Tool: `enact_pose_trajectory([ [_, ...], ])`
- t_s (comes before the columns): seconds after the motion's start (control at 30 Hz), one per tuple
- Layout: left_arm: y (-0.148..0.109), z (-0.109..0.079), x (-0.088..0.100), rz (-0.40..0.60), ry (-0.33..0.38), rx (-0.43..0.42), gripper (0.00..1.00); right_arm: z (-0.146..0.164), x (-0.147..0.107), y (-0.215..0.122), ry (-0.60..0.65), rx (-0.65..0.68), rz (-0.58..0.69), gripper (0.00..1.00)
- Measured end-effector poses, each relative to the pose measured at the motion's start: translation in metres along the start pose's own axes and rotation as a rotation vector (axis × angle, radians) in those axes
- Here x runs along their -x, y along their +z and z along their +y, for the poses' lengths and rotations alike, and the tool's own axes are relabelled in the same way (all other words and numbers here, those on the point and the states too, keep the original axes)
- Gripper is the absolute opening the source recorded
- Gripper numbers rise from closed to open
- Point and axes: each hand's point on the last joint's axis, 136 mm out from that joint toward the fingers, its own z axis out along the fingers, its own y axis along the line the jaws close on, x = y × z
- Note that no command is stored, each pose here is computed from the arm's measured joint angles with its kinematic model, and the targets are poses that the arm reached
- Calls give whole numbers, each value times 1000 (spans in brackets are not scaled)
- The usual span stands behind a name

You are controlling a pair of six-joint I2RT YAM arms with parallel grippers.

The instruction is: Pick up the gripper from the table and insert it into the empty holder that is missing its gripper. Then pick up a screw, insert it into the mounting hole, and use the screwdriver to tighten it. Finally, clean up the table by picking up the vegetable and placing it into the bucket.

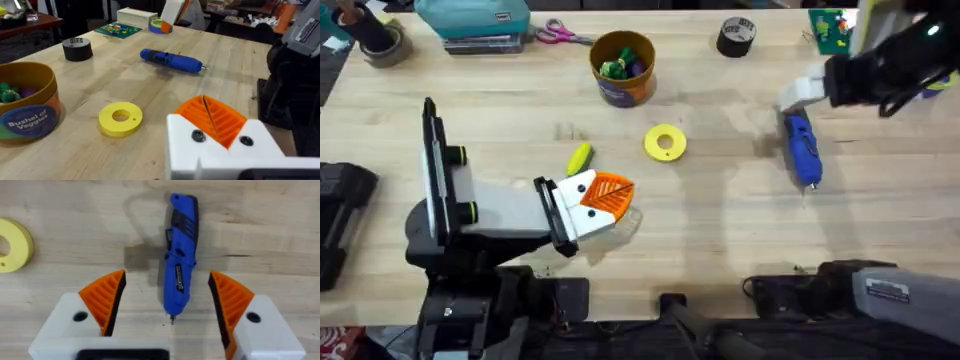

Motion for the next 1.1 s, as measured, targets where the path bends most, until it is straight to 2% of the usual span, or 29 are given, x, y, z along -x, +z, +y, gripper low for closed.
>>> enact_pose_trajectory([
  [0.2,0,0,0,0,0,0,13,-5,-14,38,-22,14,84,996],
  [0.5,0,0,0,0,0,0,13,-10,-1,85,-54,53,113,997],
  [0.8,0,0,0,0,0,0,13,-25,3,106,-35,47,115,997],
  [1.1,0,0,0,0,1,0,13,-25,-5,134,-43,59,178,997],
])
